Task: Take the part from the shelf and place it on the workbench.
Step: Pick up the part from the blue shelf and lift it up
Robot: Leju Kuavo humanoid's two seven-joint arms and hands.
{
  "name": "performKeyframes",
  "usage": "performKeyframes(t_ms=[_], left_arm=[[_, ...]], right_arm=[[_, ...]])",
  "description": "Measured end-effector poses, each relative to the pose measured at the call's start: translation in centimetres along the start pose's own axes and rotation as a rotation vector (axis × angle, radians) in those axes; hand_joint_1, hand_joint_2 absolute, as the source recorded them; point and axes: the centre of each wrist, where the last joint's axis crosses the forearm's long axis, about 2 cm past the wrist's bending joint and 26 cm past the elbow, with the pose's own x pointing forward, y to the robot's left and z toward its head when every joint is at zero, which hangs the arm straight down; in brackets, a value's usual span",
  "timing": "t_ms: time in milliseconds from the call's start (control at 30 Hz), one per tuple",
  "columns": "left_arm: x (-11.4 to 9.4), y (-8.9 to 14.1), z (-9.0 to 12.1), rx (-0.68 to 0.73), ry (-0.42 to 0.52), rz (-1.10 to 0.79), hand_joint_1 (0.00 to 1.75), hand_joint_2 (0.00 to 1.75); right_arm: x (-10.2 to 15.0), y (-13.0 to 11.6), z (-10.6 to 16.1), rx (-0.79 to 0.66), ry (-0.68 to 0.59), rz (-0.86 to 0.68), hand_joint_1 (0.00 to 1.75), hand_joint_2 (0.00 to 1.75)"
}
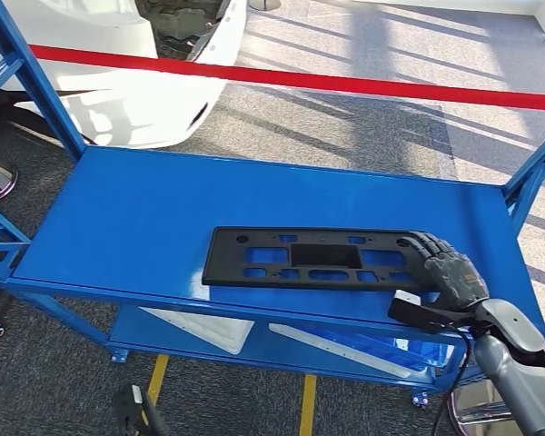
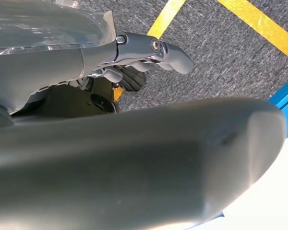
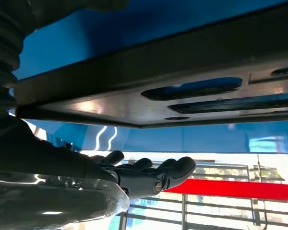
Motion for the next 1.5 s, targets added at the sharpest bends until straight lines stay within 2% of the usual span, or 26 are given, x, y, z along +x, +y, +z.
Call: performKeyframes(t_ms=[1033, 1500], left_arm=[[0.0, -0.1, 0.0, -0.003, 0.007, -0.002, 0.00, 0.00], [0.2, -0.3, -0.1, -0.018, 0.007, -0.019, 0.00, 0.00]], right_arm=[[2.8, 0.3, -2.0, -0.021, -0.048, 0.027, 0.00, 1.75], [4.5, 2.6, -3.2, -0.103, 0.014, 0.151, 0.00, 1.75]])
